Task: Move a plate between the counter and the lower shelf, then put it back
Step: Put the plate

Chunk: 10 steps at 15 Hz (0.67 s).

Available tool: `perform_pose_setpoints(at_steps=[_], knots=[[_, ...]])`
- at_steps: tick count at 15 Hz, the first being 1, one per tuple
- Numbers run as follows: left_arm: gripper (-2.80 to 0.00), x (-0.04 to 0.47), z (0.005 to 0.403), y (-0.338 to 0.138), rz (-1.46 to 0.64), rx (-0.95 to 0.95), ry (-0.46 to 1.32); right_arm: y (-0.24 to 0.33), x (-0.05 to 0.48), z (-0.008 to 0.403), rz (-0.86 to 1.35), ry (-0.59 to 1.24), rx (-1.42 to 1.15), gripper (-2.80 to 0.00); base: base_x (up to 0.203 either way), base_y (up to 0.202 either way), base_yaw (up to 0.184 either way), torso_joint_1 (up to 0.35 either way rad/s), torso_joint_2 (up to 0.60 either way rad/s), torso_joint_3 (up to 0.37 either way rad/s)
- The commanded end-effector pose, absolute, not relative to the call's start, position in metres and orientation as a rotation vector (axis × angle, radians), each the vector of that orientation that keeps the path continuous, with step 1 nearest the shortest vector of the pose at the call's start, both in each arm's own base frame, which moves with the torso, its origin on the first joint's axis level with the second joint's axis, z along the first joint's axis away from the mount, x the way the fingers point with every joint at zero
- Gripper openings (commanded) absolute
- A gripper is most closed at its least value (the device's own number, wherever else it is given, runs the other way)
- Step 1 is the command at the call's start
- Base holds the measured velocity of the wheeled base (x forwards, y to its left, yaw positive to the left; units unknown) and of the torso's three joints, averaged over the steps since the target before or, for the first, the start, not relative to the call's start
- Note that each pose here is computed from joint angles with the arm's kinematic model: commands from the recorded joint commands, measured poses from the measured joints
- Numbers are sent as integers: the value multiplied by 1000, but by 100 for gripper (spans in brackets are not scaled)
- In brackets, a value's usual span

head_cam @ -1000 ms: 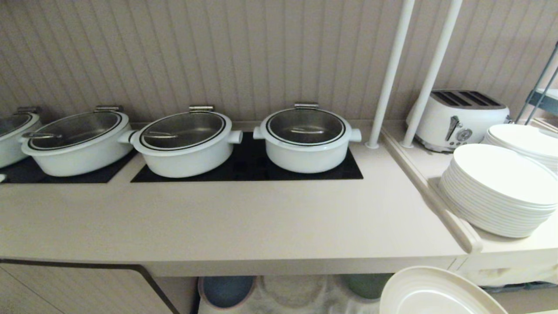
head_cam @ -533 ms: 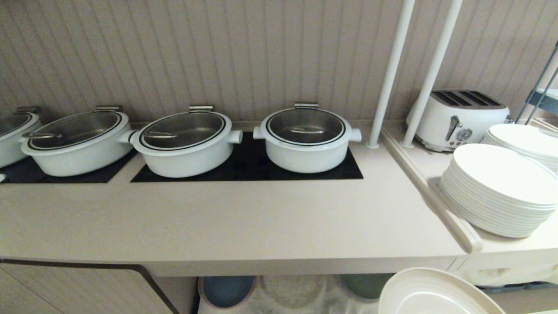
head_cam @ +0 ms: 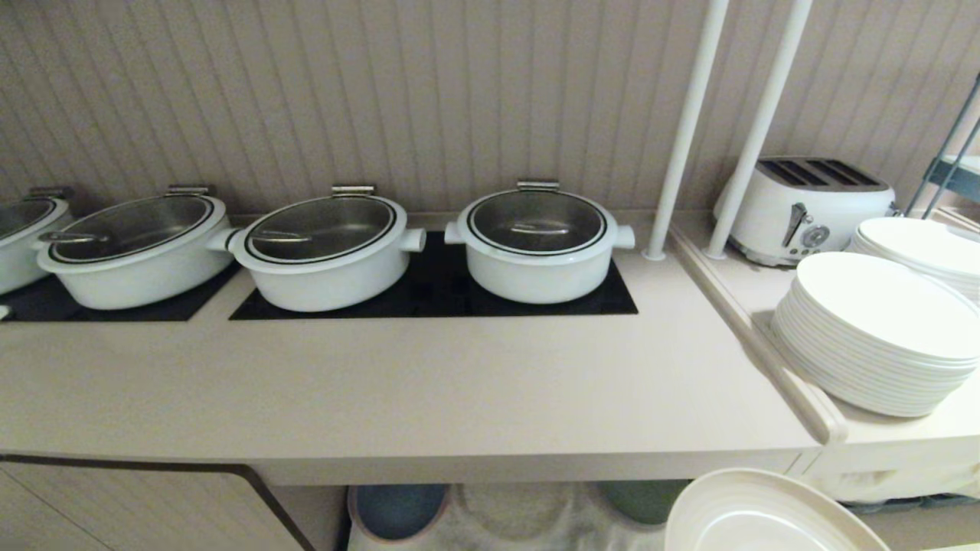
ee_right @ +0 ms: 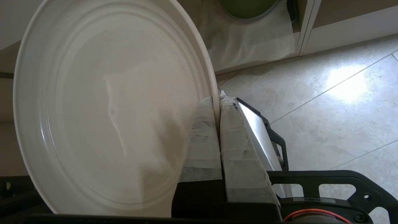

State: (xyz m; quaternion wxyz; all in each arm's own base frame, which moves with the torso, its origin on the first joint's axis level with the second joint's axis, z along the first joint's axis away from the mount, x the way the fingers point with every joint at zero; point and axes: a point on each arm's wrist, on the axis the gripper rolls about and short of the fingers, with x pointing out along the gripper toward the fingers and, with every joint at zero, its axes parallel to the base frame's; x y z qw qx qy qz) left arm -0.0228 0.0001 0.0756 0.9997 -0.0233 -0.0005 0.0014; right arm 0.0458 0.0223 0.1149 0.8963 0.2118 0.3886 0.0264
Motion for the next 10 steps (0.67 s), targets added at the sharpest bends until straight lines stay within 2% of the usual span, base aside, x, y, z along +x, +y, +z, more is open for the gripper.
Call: perform_pose_setpoints(at_steps=[1, 10], knots=[[-280, -23, 76, 0, 3, -48, -2, 22, 46, 115, 54, 804, 442, -280, 0, 0, 0, 0, 0, 0], [-280, -23, 76, 0, 2, -48, -2, 22, 46, 115, 53, 806, 441, -280, 0, 0, 0, 0, 0, 0]])
